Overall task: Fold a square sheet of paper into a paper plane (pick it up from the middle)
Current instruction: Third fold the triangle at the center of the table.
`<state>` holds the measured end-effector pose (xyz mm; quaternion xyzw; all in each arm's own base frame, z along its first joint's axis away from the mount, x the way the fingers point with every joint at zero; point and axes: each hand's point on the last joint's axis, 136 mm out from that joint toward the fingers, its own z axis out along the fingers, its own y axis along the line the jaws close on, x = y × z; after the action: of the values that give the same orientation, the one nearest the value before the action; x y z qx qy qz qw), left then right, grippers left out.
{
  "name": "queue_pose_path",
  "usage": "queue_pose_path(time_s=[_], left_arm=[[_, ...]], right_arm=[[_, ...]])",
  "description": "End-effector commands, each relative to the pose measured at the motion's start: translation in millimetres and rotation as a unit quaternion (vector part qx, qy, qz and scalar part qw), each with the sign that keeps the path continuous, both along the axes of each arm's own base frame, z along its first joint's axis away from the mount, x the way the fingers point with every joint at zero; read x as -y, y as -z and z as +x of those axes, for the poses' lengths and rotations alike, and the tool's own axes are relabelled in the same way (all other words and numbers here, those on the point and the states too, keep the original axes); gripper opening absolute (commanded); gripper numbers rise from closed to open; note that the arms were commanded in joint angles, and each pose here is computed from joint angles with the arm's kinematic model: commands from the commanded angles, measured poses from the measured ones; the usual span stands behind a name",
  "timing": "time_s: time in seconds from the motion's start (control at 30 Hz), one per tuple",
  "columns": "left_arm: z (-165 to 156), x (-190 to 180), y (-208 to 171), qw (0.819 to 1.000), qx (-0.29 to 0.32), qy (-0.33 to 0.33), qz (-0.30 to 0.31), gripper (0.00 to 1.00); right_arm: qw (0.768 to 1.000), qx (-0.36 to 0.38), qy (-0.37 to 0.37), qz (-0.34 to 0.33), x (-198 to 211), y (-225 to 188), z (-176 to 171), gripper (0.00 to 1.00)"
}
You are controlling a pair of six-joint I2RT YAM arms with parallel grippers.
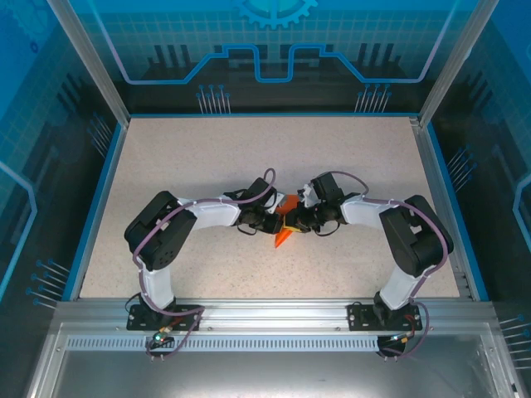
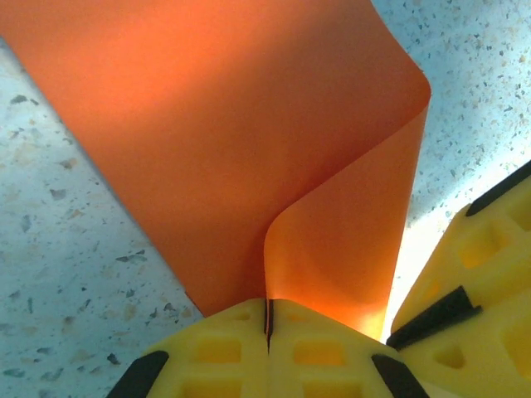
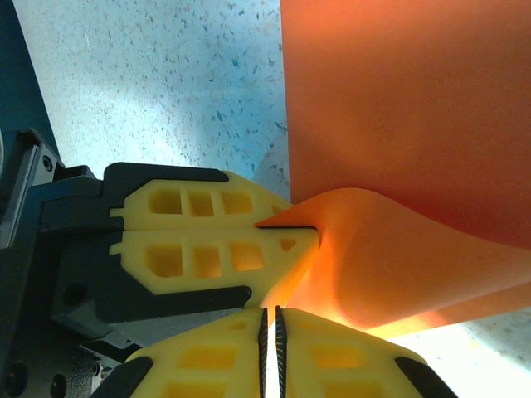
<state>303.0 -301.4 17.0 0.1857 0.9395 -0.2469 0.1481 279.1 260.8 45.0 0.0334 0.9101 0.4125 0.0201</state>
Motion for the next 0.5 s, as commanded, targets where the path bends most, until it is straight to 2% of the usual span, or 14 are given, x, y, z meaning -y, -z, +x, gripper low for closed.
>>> queue_pose_path(time_s=[0.0, 0.23, 0.47], left_arm=[[-4.8, -2.2, 9.9, 1.000, -0.018, 0.004, 0.004, 0.04], [-4.5, -1.1, 9.4, 1.000, -0.018, 0.005, 0.002, 0.04], [-4.7, -1.0, 9.5, 1.000, -0.019, 0.006, 0.002, 0.04]], right_arm=[[1.000, -0.013, -0.001, 0.007, -4.4, 9.1, -2.3, 0.14], [1.000, -0.023, 0.003, -0.016, 2.4, 20.8, -5.7, 0.13], [1.000, -0.011, 0.021, -0.016, 13.0, 13.8, -1.9, 0.13]])
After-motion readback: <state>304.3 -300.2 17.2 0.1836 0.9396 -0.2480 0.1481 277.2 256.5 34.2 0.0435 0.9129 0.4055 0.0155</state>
